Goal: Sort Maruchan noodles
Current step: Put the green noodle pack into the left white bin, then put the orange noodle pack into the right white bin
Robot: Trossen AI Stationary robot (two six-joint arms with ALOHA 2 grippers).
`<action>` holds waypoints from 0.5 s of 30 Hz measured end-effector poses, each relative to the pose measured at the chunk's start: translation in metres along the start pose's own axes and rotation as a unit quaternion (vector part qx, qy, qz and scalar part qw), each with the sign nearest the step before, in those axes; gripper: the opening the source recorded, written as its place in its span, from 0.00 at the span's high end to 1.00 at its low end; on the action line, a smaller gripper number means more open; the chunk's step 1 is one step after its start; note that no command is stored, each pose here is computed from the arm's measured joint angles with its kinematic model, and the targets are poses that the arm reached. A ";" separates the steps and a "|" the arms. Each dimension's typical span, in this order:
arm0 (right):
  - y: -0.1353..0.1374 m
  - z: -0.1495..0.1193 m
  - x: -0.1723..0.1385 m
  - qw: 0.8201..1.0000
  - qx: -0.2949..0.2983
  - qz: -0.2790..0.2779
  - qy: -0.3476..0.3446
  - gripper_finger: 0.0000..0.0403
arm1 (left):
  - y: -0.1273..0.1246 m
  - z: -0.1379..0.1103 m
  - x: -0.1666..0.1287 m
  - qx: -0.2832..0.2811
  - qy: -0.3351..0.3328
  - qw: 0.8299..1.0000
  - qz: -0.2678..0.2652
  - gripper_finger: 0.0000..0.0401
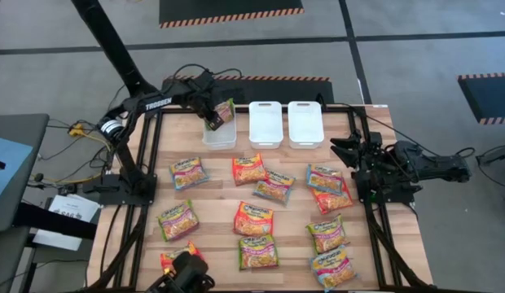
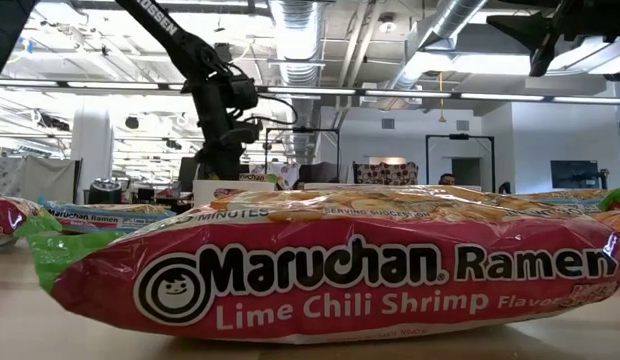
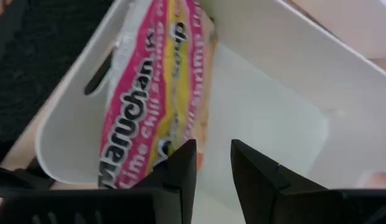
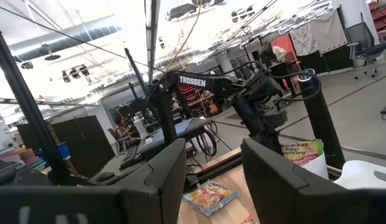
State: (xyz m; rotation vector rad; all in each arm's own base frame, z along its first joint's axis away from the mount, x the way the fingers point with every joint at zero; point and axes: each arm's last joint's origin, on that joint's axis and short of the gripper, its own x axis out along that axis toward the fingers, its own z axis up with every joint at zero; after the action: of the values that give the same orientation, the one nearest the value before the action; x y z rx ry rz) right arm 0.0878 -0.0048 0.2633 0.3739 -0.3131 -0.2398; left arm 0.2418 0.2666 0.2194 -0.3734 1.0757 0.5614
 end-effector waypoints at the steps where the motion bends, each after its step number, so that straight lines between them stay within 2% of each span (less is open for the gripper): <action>1: 0.000 0.000 0.000 1.000 0.000 0.000 0.000 0.55 | -0.001 0.001 -0.004 0.001 -0.007 1.000 -0.003 0.79; 9: 0.000 0.001 0.000 1.000 0.000 0.001 -0.004 0.55 | -0.011 0.015 -0.047 -0.013 -0.054 0.998 -0.040 0.79; 15: 0.001 0.003 0.000 1.000 -0.005 -0.001 -0.017 0.53 | -0.031 0.027 -0.080 -0.005 -0.081 0.992 -0.097 0.79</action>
State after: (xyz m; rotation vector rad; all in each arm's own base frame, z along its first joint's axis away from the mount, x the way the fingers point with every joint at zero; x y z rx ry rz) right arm 0.0867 -0.0052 0.2664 0.3608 -0.3459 -0.2499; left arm 0.2517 0.2365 0.3039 -0.4276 0.8695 0.4163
